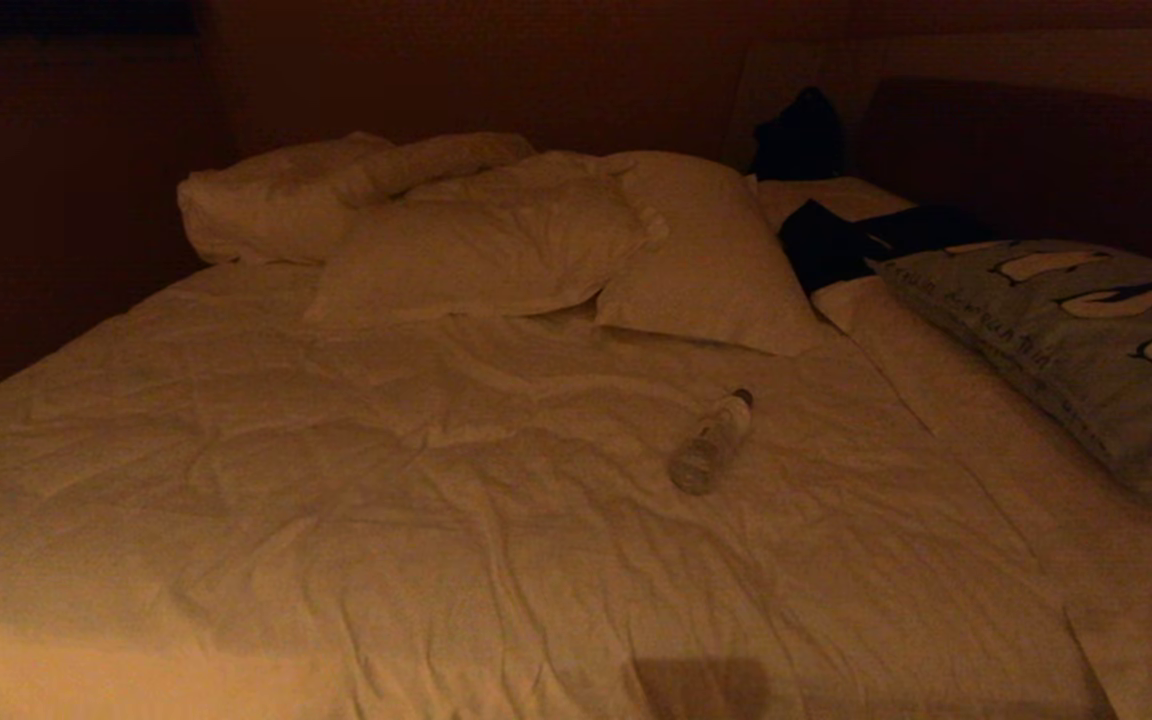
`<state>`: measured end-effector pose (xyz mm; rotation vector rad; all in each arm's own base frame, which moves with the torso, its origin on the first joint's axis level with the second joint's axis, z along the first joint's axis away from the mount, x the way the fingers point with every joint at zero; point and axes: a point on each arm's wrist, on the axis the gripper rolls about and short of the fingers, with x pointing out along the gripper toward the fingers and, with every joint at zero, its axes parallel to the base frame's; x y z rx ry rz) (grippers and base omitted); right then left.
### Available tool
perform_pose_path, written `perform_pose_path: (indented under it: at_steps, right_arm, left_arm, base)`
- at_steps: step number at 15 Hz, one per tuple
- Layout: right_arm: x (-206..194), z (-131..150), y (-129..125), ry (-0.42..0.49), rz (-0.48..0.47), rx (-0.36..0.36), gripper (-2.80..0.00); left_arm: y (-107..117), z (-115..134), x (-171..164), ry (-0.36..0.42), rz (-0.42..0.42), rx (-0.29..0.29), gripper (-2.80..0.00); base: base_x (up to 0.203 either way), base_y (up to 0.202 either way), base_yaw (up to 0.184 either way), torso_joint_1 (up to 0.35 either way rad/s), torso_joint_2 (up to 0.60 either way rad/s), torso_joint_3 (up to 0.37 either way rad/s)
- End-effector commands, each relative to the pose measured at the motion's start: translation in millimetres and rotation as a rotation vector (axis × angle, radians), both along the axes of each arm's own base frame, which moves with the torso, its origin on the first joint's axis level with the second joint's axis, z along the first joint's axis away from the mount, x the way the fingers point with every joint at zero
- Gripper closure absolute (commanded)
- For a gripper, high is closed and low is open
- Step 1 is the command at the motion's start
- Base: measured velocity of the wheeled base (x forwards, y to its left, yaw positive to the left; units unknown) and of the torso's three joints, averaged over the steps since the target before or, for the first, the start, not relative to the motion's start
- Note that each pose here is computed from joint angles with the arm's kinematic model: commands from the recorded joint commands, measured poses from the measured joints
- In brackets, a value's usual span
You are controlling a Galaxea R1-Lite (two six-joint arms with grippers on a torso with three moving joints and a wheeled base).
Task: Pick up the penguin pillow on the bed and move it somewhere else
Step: Pick up the pillow
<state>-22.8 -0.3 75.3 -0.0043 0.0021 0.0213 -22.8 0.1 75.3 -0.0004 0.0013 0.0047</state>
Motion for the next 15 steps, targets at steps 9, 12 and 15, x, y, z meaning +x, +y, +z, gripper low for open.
perform_pose_path:
  at_steps: [9, 12, 15]
  right_arm:
    - [-2.0, 7.3, 0.0, -0.027, 0.001, -0.037, 0.0]
    - [-12.8, 36.8, -0.2, -0.13, -0.001, -0.037, 0.0]
    - [-31.0, 72.5, -0.5, -0.235, -0.003, -0.039, 0.0]
  left_arm:
    - [0.0, 0.0, 0.0, -0.001, 0.001, -0.001, 0.0]
    - [0.0, 0.0, 0.0, 0.0, 0.001, -0.001, 0.0]
    - [0.0, 0.0, 0.0, 0.0, 0.001, 0.0, 0.0]
  base:
    - [0.0, 0.0, 0.0, 0.0, 0.0, 0.0]
    - [0.0, 0.0, 0.0, 0.0, 0.0, 0.0]
    - [0.0, 0.0, 0.0, 0.0, 0.0, 0.0]
